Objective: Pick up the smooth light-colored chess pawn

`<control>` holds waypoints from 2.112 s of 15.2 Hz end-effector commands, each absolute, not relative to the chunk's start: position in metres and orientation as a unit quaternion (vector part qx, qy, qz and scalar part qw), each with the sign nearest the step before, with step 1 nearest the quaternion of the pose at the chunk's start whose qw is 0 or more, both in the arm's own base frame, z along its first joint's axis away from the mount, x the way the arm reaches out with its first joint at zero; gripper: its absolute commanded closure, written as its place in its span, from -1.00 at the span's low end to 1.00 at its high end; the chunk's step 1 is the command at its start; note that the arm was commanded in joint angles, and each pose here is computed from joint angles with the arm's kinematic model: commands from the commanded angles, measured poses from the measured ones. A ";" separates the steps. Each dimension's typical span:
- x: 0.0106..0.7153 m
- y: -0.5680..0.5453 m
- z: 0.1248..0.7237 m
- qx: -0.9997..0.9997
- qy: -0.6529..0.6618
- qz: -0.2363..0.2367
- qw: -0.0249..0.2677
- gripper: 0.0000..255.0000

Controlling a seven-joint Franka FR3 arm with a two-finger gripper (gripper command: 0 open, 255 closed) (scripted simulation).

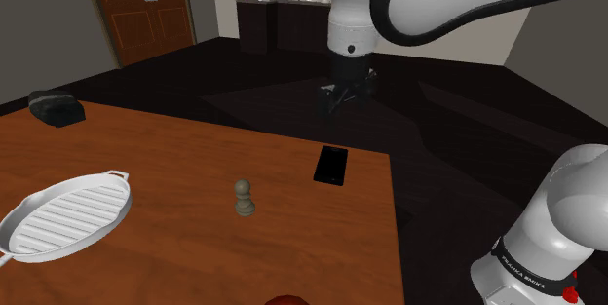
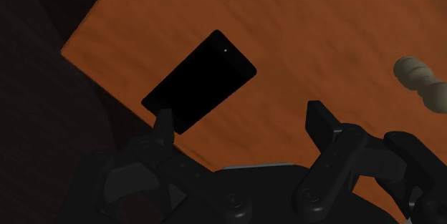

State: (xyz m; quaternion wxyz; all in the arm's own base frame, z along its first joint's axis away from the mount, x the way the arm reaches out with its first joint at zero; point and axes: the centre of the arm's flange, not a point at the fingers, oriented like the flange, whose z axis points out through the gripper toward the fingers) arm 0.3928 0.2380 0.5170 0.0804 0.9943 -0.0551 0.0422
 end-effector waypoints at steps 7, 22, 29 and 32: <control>0.427 0.328 0.473 0.992 -0.070 0.047 0.091 -1.00; 0.486 0.466 0.393 0.989 -0.090 0.054 0.107 -1.00; 0.486 0.466 0.364 0.989 -0.090 0.054 0.107 -1.00; 0.486 0.467 0.363 0.989 -0.090 0.054 0.107 1.00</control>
